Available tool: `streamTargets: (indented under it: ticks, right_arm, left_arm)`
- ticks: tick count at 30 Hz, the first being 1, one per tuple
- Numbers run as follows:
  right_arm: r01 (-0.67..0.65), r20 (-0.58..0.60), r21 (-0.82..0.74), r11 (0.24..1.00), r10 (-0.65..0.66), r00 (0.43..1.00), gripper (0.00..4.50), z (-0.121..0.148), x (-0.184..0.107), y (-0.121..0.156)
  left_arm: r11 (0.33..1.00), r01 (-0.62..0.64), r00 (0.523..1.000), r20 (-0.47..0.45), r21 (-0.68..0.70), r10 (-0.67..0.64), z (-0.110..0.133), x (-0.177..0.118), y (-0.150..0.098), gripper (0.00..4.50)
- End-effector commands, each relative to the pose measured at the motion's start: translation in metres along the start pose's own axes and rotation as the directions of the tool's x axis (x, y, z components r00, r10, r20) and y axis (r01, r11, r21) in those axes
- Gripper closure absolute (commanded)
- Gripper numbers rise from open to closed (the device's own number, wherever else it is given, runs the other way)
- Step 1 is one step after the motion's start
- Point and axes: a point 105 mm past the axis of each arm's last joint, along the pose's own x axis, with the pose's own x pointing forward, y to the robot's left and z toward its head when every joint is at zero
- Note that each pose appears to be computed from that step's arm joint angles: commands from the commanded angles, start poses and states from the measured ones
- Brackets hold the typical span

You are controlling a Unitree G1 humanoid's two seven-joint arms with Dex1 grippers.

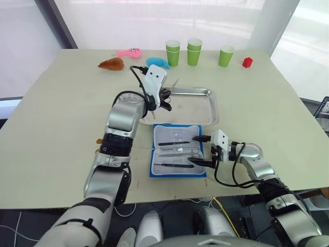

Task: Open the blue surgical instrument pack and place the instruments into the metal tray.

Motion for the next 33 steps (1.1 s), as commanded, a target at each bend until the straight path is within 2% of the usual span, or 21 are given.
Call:
streamTargets:
  ticks: [1, 14, 22, 33]
  right_arm:
    - [-0.063, -0.200, 0.237, 0.969, 0.112, 0.973, 0.00, -0.074, -0.002, 0.045]
    - [-0.068, -0.202, 0.234, 0.970, 0.117, 0.972, 0.00, -0.074, -0.002, 0.044]
    - [-0.069, -0.198, 0.233, 0.970, 0.117, 0.973, 0.00, -0.073, 0.000, 0.044]
    - [-0.061, -0.199, 0.229, 0.971, 0.109, 0.974, 0.00, -0.073, 0.000, 0.043]
  left_arm:
    - [0.994, -0.095, 0.995, 0.017, -0.055, 0.096, 0.002, 0.002, 0.009, 4.47]
    - [0.951, -0.220, 0.975, -0.077, -0.216, 0.208, -0.029, 0.011, 0.006, 4.47]
    - [0.927, -0.271, 0.960, -0.137, -0.260, 0.242, -0.047, 0.011, 0.008, 4.47]
    - [0.915, -0.281, 0.956, -0.168, -0.290, 0.240, -0.058, 0.013, 0.009, 4.47]
